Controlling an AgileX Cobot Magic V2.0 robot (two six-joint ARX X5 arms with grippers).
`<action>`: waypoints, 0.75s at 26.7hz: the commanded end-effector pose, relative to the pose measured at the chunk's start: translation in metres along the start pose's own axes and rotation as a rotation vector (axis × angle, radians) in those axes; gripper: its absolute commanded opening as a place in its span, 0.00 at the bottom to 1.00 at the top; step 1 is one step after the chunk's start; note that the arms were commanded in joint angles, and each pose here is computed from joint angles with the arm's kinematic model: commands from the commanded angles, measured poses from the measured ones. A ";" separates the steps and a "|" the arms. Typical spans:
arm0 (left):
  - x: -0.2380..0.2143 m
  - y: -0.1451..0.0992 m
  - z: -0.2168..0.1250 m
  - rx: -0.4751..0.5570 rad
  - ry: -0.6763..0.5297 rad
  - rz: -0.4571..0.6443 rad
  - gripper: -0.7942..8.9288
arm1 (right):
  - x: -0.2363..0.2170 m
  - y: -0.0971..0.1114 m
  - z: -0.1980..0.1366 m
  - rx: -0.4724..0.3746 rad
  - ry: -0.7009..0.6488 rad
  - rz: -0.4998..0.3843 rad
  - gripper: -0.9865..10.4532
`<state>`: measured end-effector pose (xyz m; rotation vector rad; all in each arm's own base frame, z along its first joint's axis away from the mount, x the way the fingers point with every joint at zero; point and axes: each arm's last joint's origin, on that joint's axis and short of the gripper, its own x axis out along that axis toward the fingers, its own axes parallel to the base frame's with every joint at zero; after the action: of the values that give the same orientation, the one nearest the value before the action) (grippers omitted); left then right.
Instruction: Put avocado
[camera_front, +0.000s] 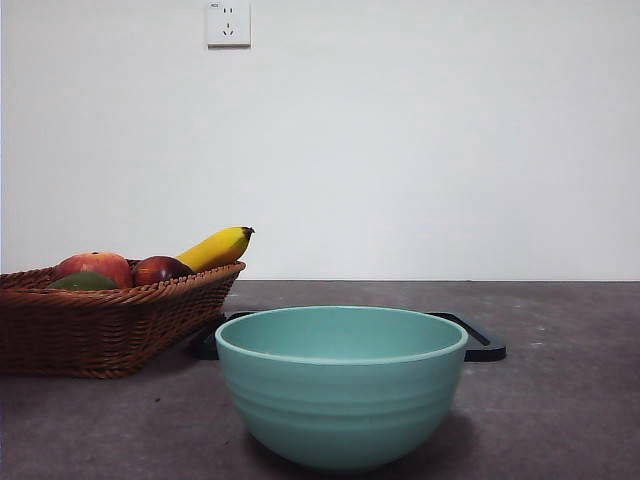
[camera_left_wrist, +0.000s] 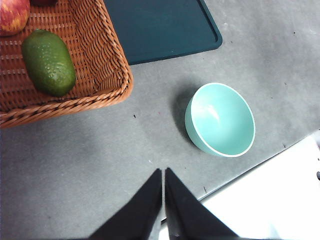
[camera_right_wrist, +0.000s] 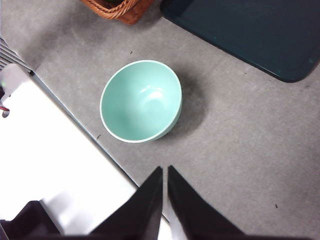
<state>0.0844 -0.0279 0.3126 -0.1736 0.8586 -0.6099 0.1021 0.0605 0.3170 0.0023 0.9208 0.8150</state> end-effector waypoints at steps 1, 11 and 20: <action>-0.004 -0.003 0.005 0.034 -0.023 -0.007 0.17 | -0.003 0.002 0.004 -0.027 -0.018 0.005 0.13; -0.004 -0.003 0.006 0.030 -0.030 -0.006 0.51 | -0.003 0.002 0.006 -0.026 -0.039 0.005 0.38; 0.010 0.005 0.024 0.015 -0.044 0.017 0.51 | -0.003 0.002 0.006 -0.026 -0.039 0.005 0.38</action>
<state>0.1056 -0.0309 0.3130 -0.1707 0.8402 -0.5929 0.1035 0.0612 0.3184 0.0028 0.8972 0.8178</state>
